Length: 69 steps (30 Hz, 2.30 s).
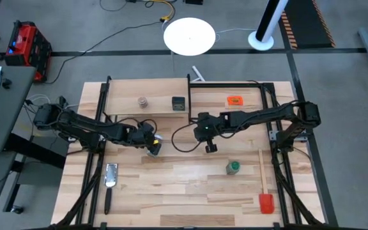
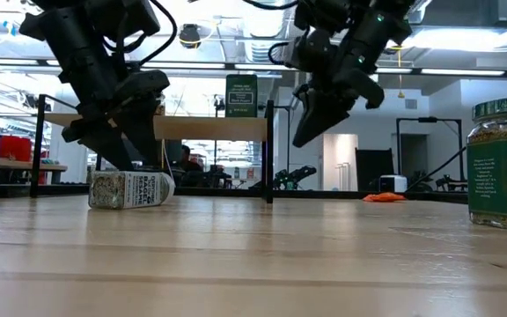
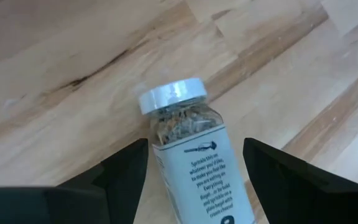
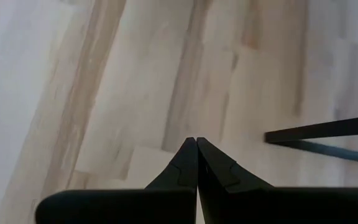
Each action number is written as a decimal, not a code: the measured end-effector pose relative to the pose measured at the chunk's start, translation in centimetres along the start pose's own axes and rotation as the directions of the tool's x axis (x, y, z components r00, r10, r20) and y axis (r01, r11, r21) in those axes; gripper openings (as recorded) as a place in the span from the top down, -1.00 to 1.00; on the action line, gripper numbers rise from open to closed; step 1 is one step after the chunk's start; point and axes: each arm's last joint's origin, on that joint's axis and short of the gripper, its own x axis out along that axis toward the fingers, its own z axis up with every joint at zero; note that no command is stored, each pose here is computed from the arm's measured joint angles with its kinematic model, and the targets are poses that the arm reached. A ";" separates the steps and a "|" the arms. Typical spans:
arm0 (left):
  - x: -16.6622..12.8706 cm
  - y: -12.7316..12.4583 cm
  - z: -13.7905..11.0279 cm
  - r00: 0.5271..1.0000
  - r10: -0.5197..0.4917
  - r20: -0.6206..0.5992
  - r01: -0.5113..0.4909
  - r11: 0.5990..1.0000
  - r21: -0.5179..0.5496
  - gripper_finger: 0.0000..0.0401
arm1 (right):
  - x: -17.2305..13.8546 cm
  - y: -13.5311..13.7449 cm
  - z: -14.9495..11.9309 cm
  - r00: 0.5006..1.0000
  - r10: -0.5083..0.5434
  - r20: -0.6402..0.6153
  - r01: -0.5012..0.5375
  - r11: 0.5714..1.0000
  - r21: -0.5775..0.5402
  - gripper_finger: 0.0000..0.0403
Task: Shelf spices
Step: Put the white seasoning bottle on the shelf
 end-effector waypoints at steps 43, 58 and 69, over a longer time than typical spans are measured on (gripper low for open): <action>1.6 -4.7 0.4 0.960 0.250 -0.125 -0.222 0.953 0.205 -0.26 | 1.6 0.6 -1.0 0.978 -0.070 0.195 0.051 0.994 0.101 0.98; 5.7 -4.9 -1.2 0.932 0.317 -0.177 -0.246 0.909 0.338 -0.22 | 1.6 0.6 -1.0 0.978 -0.070 0.197 0.051 0.994 0.100 0.98; 3.2 -5.6 -0.6 0.963 0.193 -0.187 -0.101 0.903 0.417 0.15 | 1.6 0.6 -1.0 0.978 -0.070 0.197 0.051 0.994 0.098 0.98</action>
